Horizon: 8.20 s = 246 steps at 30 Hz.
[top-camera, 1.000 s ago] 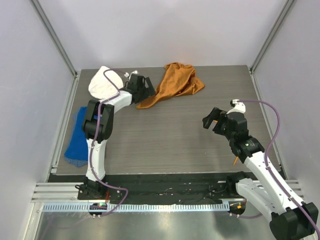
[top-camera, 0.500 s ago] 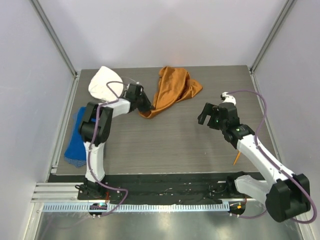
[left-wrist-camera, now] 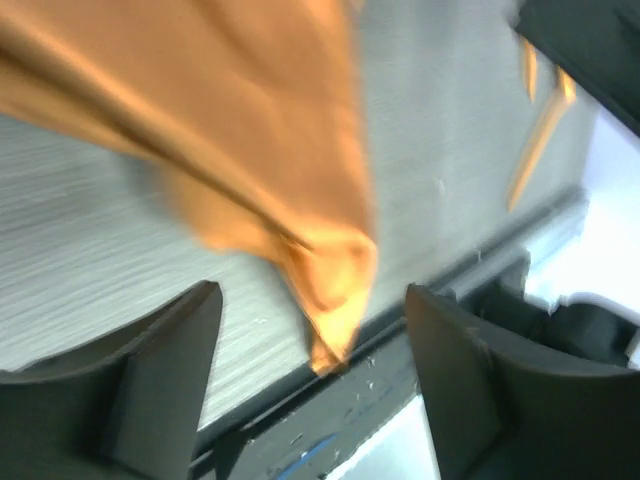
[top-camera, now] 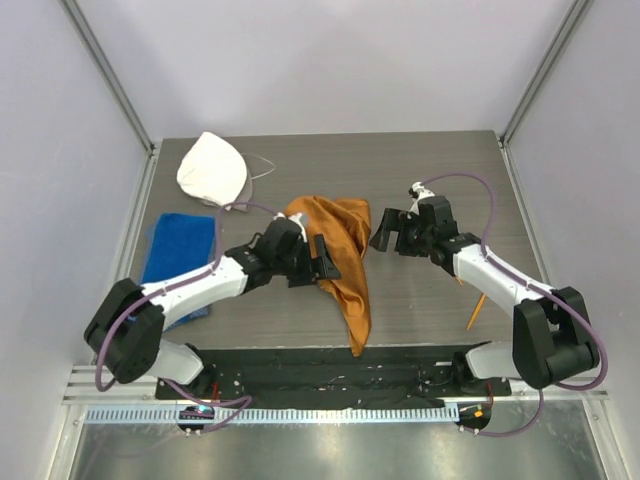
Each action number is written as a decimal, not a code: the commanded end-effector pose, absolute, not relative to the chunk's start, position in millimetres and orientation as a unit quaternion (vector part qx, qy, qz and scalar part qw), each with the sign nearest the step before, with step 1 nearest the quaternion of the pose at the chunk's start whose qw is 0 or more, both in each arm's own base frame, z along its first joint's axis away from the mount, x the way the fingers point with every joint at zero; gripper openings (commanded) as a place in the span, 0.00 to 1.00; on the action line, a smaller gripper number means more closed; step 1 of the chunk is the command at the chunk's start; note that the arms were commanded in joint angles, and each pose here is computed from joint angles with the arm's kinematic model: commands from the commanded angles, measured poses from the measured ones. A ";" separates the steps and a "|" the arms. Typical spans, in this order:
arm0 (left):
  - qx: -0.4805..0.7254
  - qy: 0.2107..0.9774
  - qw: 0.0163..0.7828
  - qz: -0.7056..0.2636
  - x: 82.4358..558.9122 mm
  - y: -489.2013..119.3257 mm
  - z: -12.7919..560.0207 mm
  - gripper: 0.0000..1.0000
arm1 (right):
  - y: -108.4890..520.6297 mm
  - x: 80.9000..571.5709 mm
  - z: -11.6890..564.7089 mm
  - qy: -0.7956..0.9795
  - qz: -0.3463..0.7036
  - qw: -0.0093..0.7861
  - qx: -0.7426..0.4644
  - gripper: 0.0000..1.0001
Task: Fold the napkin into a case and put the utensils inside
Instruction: Move the crumpled napkin to the center of the board, then pick up the crumpled napkin from the center of the board, then flatten out the crumpled napkin at the center of the board.
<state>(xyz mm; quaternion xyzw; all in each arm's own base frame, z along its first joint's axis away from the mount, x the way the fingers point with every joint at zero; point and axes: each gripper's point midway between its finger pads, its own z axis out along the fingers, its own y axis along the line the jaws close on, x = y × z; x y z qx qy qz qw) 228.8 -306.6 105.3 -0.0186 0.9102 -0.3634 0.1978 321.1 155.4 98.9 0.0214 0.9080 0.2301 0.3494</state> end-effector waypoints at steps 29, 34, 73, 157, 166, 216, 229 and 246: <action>-0.199 0.934 0.271 -0.118 391.1 -187.2 54.6 0.67 | 218.8 206.7 54.6 0.920 0.221 0.290 -0.143 0.83; -0.187 0.935 0.273 -0.125 393.5 -190.7 57.8 0.32 | 230.8 194.3 49.7 0.914 0.250 0.284 -0.149 0.80; 0.063 0.530 0.712 -0.456 162.0 -142.6 539.7 0.00 | 149.5 168.4 443.0 0.663 0.323 0.661 -0.136 0.01; -0.245 0.922 0.262 -0.145 262.6 -135.8 39.3 0.38 | 299.2 266.1 36.5 0.935 0.059 0.311 -0.161 0.13; -0.223 0.924 0.276 -0.140 263.0 -132.4 50.0 0.39 | 262.7 265.1 83.2 0.922 0.060 0.364 -0.116 0.06; -0.149 0.973 0.161 -0.072 264.8 -161.8 15.0 0.50 | 161.4 268.3 61.0 0.938 0.030 0.346 -0.001 0.01; -0.120 0.954 0.248 0.117 305.5 -100.1 71.4 0.48 | 72.2 233.4 111.8 0.878 0.077 0.427 0.200 0.01; -0.233 0.956 0.171 -0.047 153.3 -134.0 52.4 0.53 | 99.7 236.3 114.2 0.875 0.150 0.426 0.173 0.01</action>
